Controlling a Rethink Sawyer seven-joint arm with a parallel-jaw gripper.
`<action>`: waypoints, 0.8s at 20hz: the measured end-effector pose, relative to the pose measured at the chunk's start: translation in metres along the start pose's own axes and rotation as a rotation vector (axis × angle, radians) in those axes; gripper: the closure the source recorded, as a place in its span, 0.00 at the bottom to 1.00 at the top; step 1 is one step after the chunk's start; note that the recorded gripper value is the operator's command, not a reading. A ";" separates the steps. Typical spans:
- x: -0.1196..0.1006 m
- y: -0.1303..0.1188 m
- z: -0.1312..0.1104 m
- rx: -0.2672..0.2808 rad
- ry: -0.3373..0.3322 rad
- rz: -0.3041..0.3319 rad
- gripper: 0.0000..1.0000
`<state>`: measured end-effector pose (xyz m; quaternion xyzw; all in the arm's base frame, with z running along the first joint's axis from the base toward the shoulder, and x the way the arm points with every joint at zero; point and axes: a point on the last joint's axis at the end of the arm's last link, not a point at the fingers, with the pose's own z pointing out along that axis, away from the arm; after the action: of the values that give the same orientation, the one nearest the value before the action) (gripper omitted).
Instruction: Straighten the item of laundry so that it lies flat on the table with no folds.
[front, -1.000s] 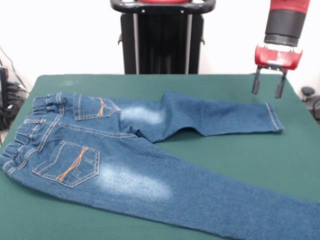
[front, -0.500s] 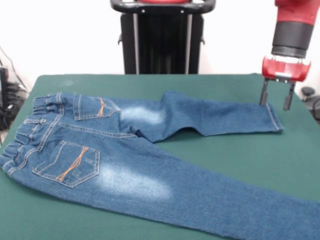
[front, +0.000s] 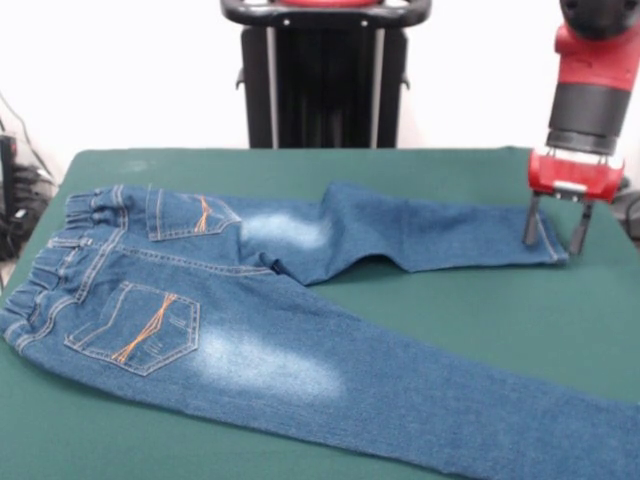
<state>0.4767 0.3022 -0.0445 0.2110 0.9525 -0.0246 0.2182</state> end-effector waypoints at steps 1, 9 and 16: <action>0.001 0.000 0.002 0.002 0.001 -0.001 0.00; 0.005 0.001 0.009 0.008 -0.009 -0.017 0.00; 0.006 0.002 0.009 0.013 -0.020 -0.028 0.00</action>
<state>0.4757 0.3052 -0.0549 0.1988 0.9529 -0.0360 0.2262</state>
